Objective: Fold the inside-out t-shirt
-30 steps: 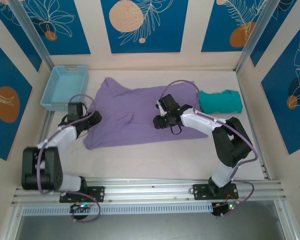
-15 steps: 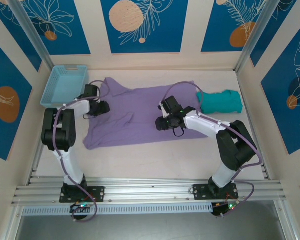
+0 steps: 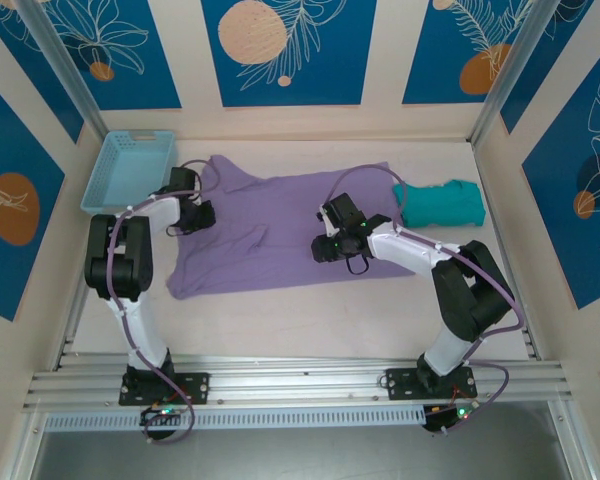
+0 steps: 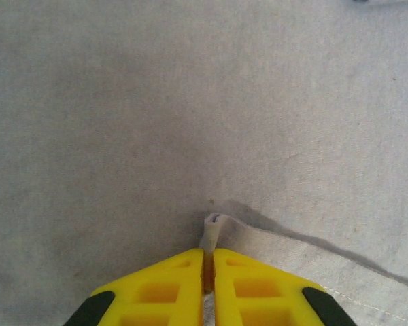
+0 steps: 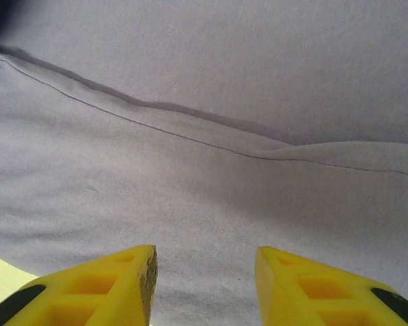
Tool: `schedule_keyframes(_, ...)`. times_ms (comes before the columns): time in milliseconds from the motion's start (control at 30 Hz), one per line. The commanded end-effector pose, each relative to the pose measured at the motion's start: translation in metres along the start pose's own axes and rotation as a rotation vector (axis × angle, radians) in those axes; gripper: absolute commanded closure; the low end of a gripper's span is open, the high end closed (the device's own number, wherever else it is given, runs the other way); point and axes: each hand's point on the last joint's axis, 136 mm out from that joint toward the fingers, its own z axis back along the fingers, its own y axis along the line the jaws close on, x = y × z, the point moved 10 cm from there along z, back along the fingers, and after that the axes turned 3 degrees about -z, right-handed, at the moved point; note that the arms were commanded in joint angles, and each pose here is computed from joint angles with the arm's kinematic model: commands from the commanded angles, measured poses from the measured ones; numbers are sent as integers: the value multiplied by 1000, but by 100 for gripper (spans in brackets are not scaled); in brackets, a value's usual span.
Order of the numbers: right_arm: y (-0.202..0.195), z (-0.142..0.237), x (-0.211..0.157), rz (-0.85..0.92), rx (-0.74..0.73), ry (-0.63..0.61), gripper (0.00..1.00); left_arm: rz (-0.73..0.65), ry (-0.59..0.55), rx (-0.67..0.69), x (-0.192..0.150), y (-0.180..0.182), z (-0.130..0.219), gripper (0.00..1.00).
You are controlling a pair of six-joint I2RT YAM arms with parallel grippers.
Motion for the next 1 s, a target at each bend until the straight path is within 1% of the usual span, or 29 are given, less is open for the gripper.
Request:
schedule_keyframes(0, -2, 0, -3, -21, 0, 7, 57, -12, -15, 23, 7, -1, 7, 91)
schedule_keyframes(200, -3, 0, -4, -24, -2, 11, 57, -32, -64, 70, 16, -2, 24, 98)
schedule_keyframes(367, -4, 2, -5, -18, -15, 7, 57, -47, -120, 124, 22, 0, 43, 99)
schedule_keyframes(533, -5, 2, -6, -19, -15, 10, 57, -35, -141, 150, 25, 5, 46, 99)
schedule_keyframes(567, -5, 2, -6, -20, -15, 13, 57, -32, -142, 152, 26, 7, 44, 98)
schedule_keyframes(633, -5, 1, -7, -20, -17, 15, 57, -30, -132, 160, 26, 9, 37, 91)
schedule_keyframes(800, -9, 7, -7, -23, -51, 17, 56, -29, -103, 194, 32, 13, 25, 80)
schedule_keyframes(900, -21, 17, -7, -51, -102, 10, 55, -27, -131, 214, 36, 14, 35, 64)
schedule_keyframes(967, -35, 28, -8, -100, -129, -5, 52, -14, -156, 186, 33, 10, 50, 56)
